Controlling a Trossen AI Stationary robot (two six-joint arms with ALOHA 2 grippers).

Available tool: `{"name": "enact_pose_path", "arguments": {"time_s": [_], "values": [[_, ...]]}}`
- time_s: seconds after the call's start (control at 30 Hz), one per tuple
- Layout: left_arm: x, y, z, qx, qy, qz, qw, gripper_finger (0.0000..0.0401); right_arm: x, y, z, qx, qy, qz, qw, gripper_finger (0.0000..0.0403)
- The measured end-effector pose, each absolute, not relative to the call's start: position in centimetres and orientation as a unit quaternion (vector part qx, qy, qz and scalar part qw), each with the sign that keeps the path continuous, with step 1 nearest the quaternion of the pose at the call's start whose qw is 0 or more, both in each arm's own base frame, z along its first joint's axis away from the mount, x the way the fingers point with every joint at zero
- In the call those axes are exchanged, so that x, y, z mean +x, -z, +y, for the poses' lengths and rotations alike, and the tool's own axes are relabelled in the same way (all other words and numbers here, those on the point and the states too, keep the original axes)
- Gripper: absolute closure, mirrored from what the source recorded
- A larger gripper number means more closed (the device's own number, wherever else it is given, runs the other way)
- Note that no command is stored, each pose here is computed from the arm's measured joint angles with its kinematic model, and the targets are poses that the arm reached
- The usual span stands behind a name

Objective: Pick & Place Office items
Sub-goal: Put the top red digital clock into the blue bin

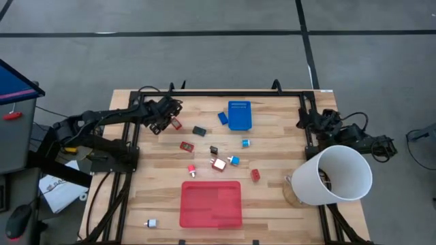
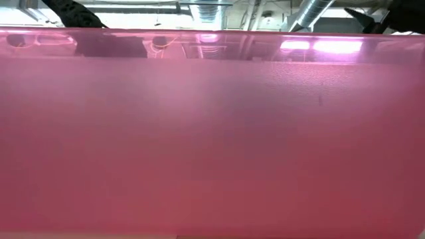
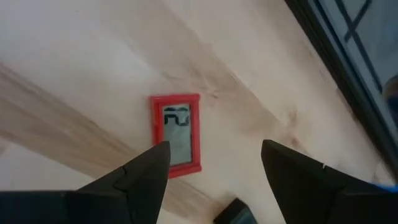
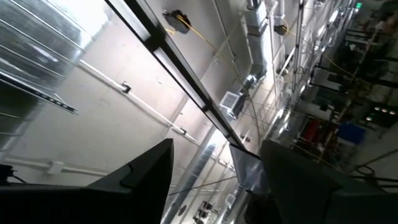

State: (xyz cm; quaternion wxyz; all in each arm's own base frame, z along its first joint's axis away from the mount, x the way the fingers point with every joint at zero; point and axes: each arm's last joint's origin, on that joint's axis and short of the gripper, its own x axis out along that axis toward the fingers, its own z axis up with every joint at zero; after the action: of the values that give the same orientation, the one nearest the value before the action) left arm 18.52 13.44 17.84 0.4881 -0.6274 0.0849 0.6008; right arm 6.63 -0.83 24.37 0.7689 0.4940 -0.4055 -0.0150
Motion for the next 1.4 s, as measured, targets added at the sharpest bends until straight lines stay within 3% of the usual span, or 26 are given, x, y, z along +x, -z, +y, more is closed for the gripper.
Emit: {"name": "enact_pose_path", "arguments": {"time_s": [0.17,0.5,0.6,0.73,0.93,1.3,1.4], "values": [[18.8,-18.0,13.6,-0.633,-0.566,0.113,0.517,0.0151,6.4,-24.6,-0.8,0.490,0.011,-0.417,0.765,0.0168],[19.3,-20.8,13.6,-0.634,-0.584,0.151,0.484,0.0151,6.5,-24.6,-0.8,0.502,0.003,-0.415,0.759,0.0168],[20.5,-21.0,13.6,-0.633,-0.592,0.180,0.465,0.0151,6.5,-24.6,-0.8,0.501,-0.003,-0.413,0.760,0.0168],[24.2,-21.2,13.4,-0.630,-0.576,0.207,0.478,0.0151,6.4,-24.8,-0.8,0.499,-0.011,-0.414,0.761,0.0168],[24.8,-18.7,14.4,-0.581,-0.652,0.269,0.406,0.0151,6.0,-25.6,-0.8,0.490,-0.012,-0.421,0.763,0.0168],[24.2,-17.8,15.3,-0.574,-0.674,0.278,0.372,0.0151,5.9,-26.1,-0.8,0.474,-0.010,-0.421,0.773,0.0168],[24.5,-17.4,16.0,-0.591,-0.664,0.253,0.383,0.0151,5.9,-26.1,-0.8,0.473,-0.010,-0.418,0.775,0.0168]]}}
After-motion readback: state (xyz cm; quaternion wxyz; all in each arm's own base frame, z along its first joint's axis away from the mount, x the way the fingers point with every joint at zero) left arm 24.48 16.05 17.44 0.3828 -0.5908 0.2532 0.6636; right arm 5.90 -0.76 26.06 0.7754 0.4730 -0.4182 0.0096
